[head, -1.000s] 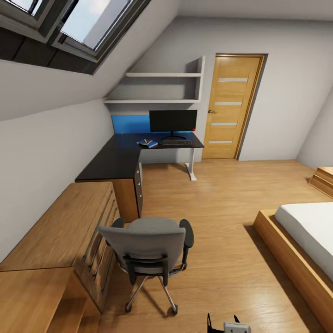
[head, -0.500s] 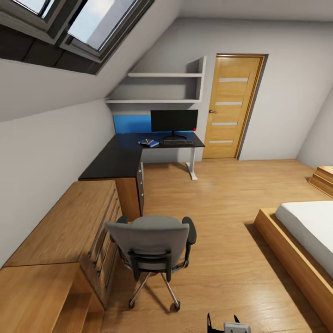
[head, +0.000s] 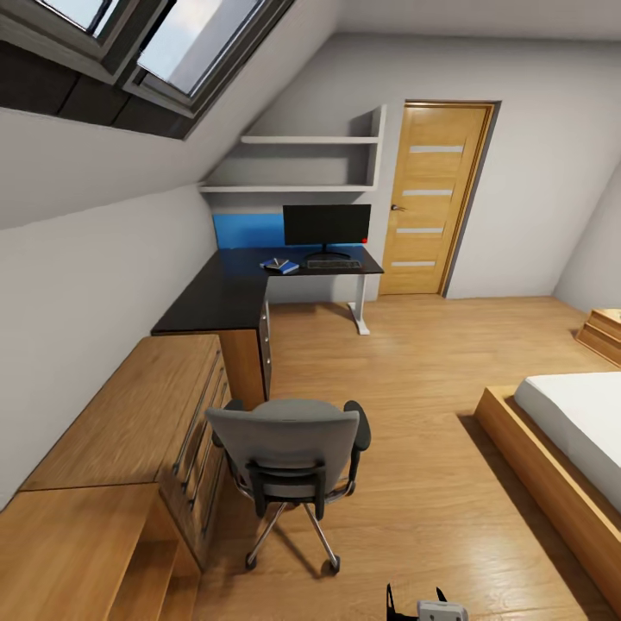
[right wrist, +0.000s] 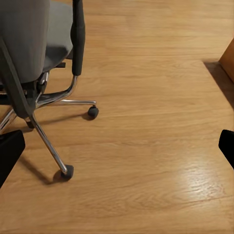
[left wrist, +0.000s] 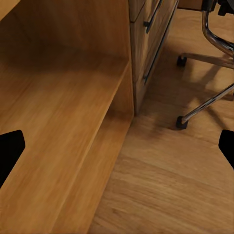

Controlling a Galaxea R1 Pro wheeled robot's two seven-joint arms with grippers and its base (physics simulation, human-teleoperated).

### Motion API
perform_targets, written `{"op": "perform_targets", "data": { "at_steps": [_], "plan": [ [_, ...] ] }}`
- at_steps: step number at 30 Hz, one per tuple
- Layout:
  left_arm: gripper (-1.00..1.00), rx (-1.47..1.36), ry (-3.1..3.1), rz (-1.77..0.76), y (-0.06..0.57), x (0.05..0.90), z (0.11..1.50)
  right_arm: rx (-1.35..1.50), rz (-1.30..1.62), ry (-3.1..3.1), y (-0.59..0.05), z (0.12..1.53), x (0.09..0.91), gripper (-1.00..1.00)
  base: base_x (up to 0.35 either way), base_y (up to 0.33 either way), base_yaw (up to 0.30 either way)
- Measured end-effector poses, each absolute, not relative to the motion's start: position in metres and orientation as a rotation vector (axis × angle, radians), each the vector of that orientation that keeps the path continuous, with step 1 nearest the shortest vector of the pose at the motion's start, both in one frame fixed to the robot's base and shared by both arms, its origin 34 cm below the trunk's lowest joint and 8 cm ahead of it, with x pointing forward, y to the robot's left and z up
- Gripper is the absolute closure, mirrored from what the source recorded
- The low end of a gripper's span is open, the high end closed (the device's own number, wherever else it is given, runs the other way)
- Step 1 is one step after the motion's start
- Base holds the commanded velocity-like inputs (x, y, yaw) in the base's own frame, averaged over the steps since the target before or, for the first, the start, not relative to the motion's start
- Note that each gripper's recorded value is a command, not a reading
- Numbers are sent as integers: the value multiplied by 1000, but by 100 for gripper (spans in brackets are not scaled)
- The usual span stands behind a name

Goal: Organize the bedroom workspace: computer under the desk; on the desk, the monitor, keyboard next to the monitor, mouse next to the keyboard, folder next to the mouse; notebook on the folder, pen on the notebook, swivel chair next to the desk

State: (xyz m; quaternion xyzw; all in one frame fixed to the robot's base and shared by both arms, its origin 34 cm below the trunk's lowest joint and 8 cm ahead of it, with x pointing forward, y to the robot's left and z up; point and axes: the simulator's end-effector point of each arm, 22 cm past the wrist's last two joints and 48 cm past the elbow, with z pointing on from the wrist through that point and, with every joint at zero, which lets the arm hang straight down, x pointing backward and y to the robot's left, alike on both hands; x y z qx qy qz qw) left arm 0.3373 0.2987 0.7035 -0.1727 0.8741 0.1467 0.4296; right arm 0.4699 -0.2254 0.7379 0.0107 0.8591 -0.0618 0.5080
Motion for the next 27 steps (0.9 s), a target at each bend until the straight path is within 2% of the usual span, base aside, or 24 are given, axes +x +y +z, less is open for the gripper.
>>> {"op": "perform_targets", "data": {
  "at_steps": [27],
  "plan": [
    [-100,-442,2181,370,299,342,697,13,-155,2106,-226,725,471,-100,0,0,0]
  ]
}}
